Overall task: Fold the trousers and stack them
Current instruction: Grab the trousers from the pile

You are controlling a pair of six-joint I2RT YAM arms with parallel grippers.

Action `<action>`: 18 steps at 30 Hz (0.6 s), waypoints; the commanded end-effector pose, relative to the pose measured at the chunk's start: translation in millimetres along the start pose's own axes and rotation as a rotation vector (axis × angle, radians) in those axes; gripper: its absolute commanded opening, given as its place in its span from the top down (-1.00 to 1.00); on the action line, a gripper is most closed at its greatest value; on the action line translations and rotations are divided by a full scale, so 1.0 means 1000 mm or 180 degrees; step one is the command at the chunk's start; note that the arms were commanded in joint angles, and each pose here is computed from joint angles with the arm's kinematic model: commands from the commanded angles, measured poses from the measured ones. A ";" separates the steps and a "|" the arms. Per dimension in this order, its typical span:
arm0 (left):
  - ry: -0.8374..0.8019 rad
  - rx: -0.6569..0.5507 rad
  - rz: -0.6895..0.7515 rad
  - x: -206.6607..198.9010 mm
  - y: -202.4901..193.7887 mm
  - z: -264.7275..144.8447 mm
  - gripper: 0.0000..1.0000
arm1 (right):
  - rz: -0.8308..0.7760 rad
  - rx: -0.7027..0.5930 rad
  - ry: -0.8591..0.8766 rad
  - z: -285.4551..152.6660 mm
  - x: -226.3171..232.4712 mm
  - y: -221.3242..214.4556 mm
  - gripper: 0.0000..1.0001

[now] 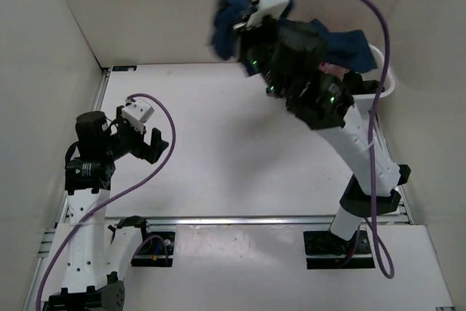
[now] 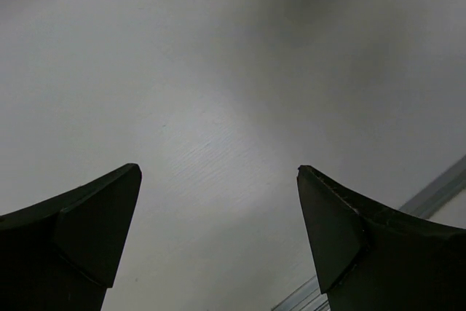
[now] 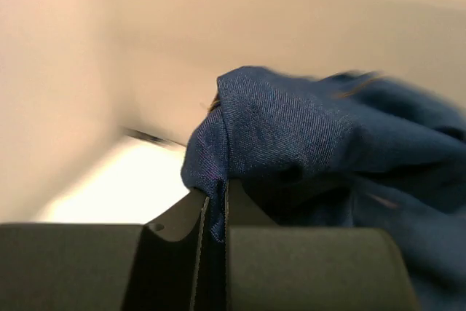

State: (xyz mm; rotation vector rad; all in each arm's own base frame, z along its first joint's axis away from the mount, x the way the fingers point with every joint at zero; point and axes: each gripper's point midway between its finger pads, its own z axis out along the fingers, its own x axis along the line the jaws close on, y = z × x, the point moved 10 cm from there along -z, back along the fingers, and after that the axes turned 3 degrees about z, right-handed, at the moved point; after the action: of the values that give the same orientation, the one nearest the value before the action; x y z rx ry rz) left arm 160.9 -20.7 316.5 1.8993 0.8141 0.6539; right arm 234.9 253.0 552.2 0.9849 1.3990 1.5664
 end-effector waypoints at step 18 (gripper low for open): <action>0.0990 -0.0766 0.0521 -0.021 0.079 -0.094 -1.00 | 0.0916 0.2042 -0.0598 0.043 -0.051 -0.202 0.00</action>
State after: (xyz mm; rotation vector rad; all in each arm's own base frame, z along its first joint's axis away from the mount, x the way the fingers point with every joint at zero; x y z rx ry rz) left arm 101.1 -5.2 443.7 1.5491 0.7878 1.2786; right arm 308.7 269.1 397.3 1.4455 1.6457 1.3330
